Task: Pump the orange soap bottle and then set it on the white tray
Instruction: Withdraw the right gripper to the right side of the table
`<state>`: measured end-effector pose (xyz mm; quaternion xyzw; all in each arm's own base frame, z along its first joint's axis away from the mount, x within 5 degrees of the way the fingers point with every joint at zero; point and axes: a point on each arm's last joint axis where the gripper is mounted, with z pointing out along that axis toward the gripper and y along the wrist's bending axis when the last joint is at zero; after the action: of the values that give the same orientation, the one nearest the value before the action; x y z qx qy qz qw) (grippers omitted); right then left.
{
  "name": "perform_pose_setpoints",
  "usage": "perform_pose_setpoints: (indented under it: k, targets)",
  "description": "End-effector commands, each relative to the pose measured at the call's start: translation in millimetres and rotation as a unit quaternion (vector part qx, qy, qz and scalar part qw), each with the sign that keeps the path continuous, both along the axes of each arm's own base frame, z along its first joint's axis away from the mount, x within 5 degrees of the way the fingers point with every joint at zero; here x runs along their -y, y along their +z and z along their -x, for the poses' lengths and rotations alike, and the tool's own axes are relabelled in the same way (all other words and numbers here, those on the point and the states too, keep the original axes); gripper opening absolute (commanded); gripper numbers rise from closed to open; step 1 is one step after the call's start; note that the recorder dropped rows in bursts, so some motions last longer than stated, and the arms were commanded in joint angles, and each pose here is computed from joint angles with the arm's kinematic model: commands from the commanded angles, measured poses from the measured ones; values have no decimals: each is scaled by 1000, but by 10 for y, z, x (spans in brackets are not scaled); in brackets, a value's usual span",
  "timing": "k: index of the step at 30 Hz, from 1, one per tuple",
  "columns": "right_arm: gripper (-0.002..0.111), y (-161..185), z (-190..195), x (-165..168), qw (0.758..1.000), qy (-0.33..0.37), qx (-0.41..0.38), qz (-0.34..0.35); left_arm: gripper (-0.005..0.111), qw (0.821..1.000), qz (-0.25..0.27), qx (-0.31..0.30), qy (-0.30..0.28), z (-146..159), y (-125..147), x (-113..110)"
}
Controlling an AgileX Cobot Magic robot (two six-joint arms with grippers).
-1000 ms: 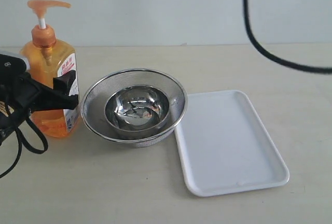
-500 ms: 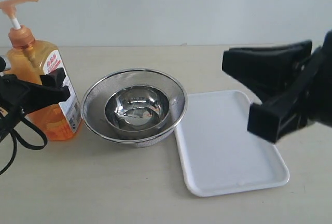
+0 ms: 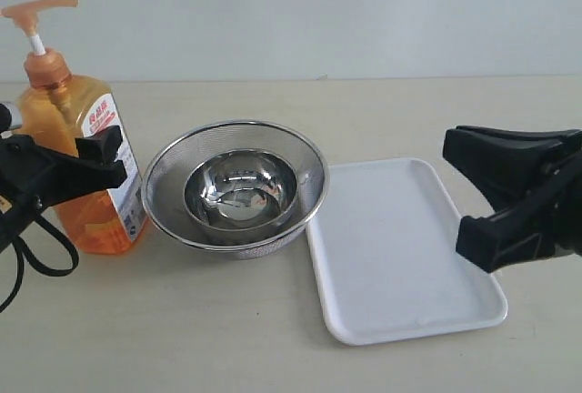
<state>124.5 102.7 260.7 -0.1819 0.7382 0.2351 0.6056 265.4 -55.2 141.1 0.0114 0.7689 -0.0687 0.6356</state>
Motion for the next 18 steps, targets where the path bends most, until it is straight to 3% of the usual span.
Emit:
perform_pose_setpoints:
  k: [1,7,13,18]
  targets:
    - [0,-1,-35,89,999,-49,11,4,5,999,-5,39,-4,48,144,-1]
    - [0,-367,-7,400,985,-170,6,-4,5,999,-16,40,-6,63,145,-5]
    - [0,-472,13,555,973,-231,12,-9,5,999,-17,41,-6,69,151,-7]
    - [0,-500,18,587,970,-243,11,8,5,998,-11,63,-6,90,282,-12]
